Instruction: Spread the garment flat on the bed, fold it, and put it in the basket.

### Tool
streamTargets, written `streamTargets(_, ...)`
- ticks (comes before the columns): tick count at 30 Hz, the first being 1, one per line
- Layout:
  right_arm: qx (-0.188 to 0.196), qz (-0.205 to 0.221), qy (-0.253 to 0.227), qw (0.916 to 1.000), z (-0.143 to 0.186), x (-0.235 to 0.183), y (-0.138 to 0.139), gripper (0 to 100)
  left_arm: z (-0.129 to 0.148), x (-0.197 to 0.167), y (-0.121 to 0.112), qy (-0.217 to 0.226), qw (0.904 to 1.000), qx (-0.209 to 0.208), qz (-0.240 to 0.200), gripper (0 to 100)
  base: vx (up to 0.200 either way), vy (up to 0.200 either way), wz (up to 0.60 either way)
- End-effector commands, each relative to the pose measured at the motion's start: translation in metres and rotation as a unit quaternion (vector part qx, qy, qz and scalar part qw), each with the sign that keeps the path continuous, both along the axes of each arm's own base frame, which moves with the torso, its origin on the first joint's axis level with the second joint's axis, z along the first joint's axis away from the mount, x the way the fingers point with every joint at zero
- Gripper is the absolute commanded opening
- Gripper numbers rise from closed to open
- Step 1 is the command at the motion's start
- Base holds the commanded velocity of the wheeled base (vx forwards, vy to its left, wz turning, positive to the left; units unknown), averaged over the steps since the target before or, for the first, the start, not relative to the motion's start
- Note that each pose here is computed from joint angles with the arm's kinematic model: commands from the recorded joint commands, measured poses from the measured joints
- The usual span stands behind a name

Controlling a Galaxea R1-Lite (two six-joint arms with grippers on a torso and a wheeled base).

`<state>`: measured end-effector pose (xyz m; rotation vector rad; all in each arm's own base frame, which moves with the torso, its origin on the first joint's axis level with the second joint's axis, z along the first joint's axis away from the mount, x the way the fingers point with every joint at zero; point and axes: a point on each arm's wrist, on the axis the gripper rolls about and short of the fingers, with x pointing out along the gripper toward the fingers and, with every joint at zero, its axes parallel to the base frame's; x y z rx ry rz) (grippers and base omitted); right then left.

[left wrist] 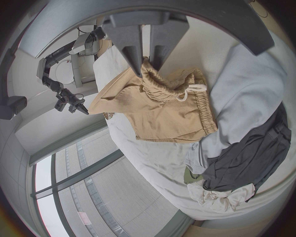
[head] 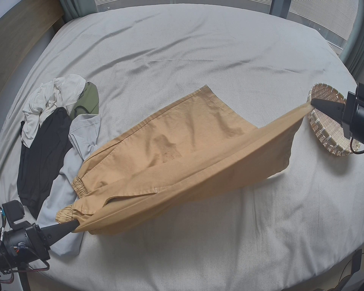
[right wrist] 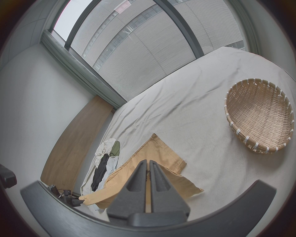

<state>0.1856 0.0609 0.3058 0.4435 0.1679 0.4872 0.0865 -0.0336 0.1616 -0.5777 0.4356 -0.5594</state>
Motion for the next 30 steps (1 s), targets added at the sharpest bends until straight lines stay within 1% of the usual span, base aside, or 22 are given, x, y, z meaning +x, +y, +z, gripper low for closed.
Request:
streamTargets(1,-0.004,0.004,0.01,0.9999,-0.002,0.017,0.006,0,0.002,-0.01,0.003,-0.015,0.9999,-0.005,0.001,0,0.0,0.0,0.0)
streamTargets(7,0.002,0.006,-0.009,0.9999,0.002,0.036,0.014,0,-0.002,-0.011,0.003,-0.001,1.0,-0.001,0.001,0,0.0,0.0,0.0)
streamTargets(10,0.0,0.007,0.0,1.0,-0.002,0.038,0.015,0,-0.003,-0.012,0.003,0.002,1.0,0.0,0.001,0,0.0,0.0,0.0)
streamTargets(12,-0.012,0.006,0.04,0.9991,-0.025,0.037,0.014,0,-0.007,-0.013,0.004,0.007,1.0,0.001,0.0,0,0.0,0.0,0.0)
streamTargets(14,-0.025,0.005,0.083,0.9962,-0.052,0.034,0.012,0,-0.009,-0.014,0.004,0.009,1.0,0.002,-0.001,0,0.0,0.0,0.0)
streamTargets(15,-0.026,0.005,0.087,0.9958,-0.054,0.034,0.012,0,-0.008,-0.014,0.004,0.008,1.0,0.002,-0.002,0,0.0,0.0,0.0)
streamTargets(16,-0.041,0.007,0.139,0.9894,-0.088,0.027,0.01,0,-0.01,-0.015,0.004,0.01,0.9999,0.002,-0.005,0,0.0,0.0,0.0)
streamTargets(17,-0.044,0.008,0.149,0.9878,-0.094,0.025,0.009,0,-0.01,-0.015,0.004,0.011,0.9999,0.002,-0.005,0,0.0,0.0,0.0)
streamTargets(18,-0.049,0.014,0.175,0.9833,-0.112,0.02,0.008,0,-0.011,-0.015,0.004,0.012,0.9999,0.002,-0.005,0,0.0,0.0,0.0)
streamTargets(20,-0.051,0.02,0.188,0.9805,-0.131,0.014,0.007,0,-0.012,-0.015,0.004,0.014,0.9999,0.003,-0.005,0,0.0,0.0,0.0)
streamTargets(23,-0.052,0.025,0.189,0.9803,-0.148,0.009,0.007,0,-0.012,-0.016,0.004,0.014,0.9999,0.003,-0.004,0,0.0,0.0,0.0)
streamTargets(25,-0.055,0.031,0.203,0.9771,-0.161,0.01,0.008,0,-0.012,-0.016,0.004,0.013,0.9999,0.002,-0.004,0,0.0,0.0,0.0)
streamTargets(27,-0.057,0.033,0.213,0.9748,-0.17,0.01,0.008,0,-0.012,-0.016,0.004,0.014,0.9999,0.003,-0.004,0,0.0,0.0,0.0)
streamTargets(30,-0.059,0.037,0.217,0.9737,-0.174,0.009,0.01,0,-0.013,-0.016,0.004,0.014,0.9999,0.003,-0.004,0,0.0,0.0,0.0)
